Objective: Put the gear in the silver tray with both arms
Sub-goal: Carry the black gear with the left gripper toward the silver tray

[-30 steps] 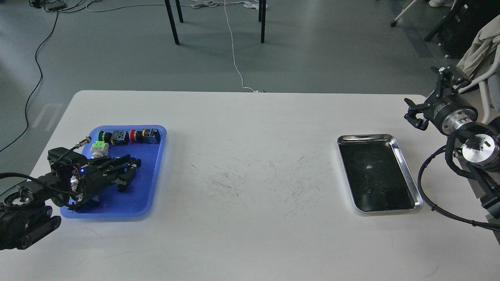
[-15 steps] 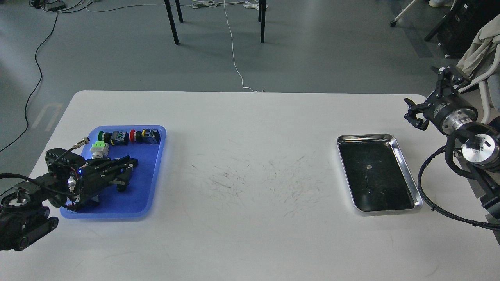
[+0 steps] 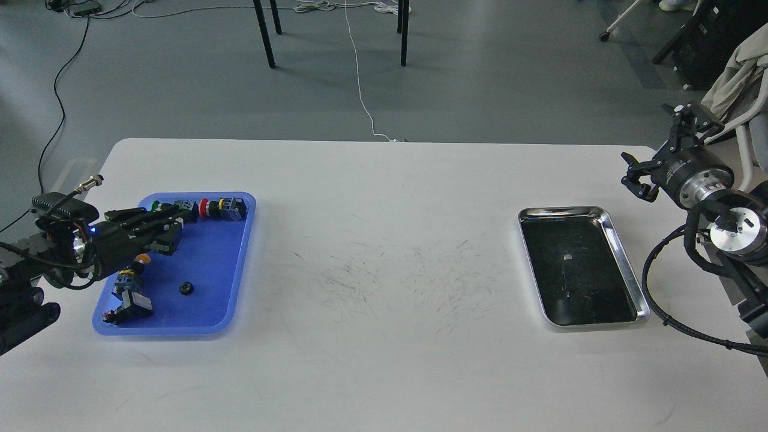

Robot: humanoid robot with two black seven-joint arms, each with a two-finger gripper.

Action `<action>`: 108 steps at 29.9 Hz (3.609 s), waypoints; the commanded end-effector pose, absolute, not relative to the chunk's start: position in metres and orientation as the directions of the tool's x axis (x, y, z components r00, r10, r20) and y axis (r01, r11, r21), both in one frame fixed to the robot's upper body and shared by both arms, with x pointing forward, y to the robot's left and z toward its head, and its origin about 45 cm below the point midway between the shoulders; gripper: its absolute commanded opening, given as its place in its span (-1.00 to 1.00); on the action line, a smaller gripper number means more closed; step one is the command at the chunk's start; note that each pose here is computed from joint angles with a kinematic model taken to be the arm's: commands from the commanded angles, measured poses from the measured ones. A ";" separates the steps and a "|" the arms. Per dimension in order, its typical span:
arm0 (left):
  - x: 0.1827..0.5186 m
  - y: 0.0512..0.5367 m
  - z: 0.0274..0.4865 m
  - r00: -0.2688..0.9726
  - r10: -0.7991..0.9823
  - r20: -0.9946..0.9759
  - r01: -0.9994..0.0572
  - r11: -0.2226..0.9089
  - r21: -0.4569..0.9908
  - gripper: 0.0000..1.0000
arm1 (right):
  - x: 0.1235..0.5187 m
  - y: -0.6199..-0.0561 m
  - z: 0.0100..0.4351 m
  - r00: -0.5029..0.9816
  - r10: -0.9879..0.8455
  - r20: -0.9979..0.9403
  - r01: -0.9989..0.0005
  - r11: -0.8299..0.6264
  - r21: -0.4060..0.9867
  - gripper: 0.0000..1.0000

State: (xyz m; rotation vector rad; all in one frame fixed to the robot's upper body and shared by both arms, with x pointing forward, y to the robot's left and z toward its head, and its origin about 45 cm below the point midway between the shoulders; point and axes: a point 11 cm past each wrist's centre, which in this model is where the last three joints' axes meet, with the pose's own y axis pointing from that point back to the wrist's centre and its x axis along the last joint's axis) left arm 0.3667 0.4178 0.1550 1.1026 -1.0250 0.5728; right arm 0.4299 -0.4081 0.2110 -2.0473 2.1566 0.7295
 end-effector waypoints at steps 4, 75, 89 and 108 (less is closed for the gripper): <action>0.384 0.365 0.188 0.427 -0.063 0.902 -0.760 0.515 0.395 -0.82 | 0.430 -0.408 0.212 -0.103 -0.922 -0.373 -0.960 -0.006 0.281 0.99; 0.295 0.046 0.069 0.583 -0.161 0.797 -0.270 0.886 0.376 -0.75 | 0.439 -0.419 0.235 -0.095 -0.953 -0.286 -0.963 0.016 0.268 0.99; 0.298 0.043 0.074 0.612 -0.105 0.784 -0.293 0.890 0.348 -0.41 | 0.438 -0.419 0.233 -0.091 -0.954 -0.287 -0.962 0.010 0.272 0.99; 0.340 0.094 0.110 0.612 0.082 0.787 -0.453 0.851 0.264 0.06 | 0.428 -0.390 0.203 0.007 -0.971 -0.240 -0.913 -0.104 0.395 0.99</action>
